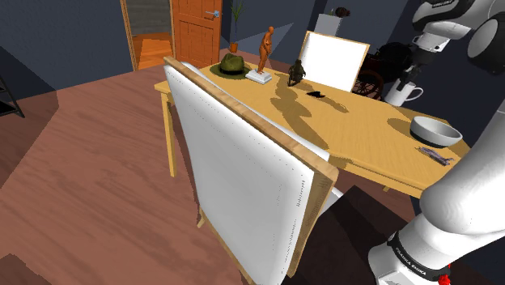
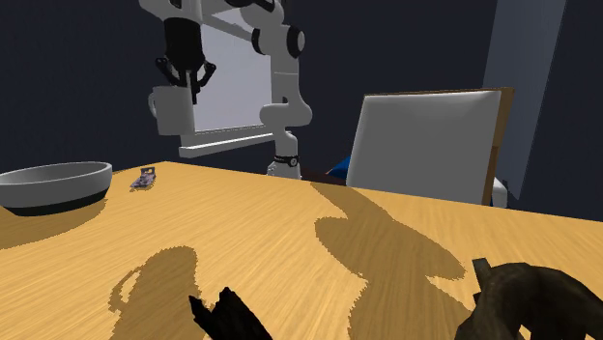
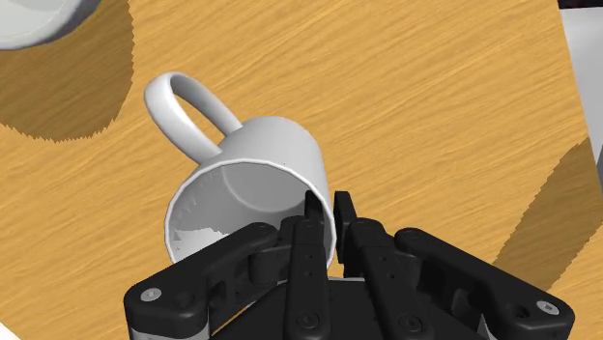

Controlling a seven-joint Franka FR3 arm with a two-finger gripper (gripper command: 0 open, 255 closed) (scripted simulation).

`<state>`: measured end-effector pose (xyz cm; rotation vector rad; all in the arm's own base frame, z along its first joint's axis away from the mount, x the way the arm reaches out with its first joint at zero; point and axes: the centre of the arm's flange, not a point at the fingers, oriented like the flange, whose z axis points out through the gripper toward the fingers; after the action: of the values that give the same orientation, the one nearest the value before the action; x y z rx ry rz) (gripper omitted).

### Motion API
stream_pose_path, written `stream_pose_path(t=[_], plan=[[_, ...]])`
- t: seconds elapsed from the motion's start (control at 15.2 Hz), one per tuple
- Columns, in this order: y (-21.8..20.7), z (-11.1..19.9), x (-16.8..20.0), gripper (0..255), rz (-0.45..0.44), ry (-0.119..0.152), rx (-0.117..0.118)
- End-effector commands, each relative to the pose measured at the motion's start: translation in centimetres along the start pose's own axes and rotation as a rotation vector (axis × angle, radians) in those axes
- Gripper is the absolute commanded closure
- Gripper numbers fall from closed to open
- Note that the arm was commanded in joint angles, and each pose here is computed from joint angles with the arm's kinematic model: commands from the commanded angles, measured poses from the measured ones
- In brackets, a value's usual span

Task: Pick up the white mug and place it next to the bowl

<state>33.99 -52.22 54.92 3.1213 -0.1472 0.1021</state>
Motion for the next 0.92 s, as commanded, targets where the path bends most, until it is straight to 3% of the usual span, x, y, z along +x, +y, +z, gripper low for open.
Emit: stream_pose_path(t=[0.0, 0.66, 0.86], plan=[[1.7, -0.2, -1.8, 255, -0.002, 0.000, 0.000], [12.0, -0.8, -11.5, 255, -0.002, 0.000, 0.000], [12.0, 0.8, -11.6, 255, -0.002, 0.000, 0.000]])
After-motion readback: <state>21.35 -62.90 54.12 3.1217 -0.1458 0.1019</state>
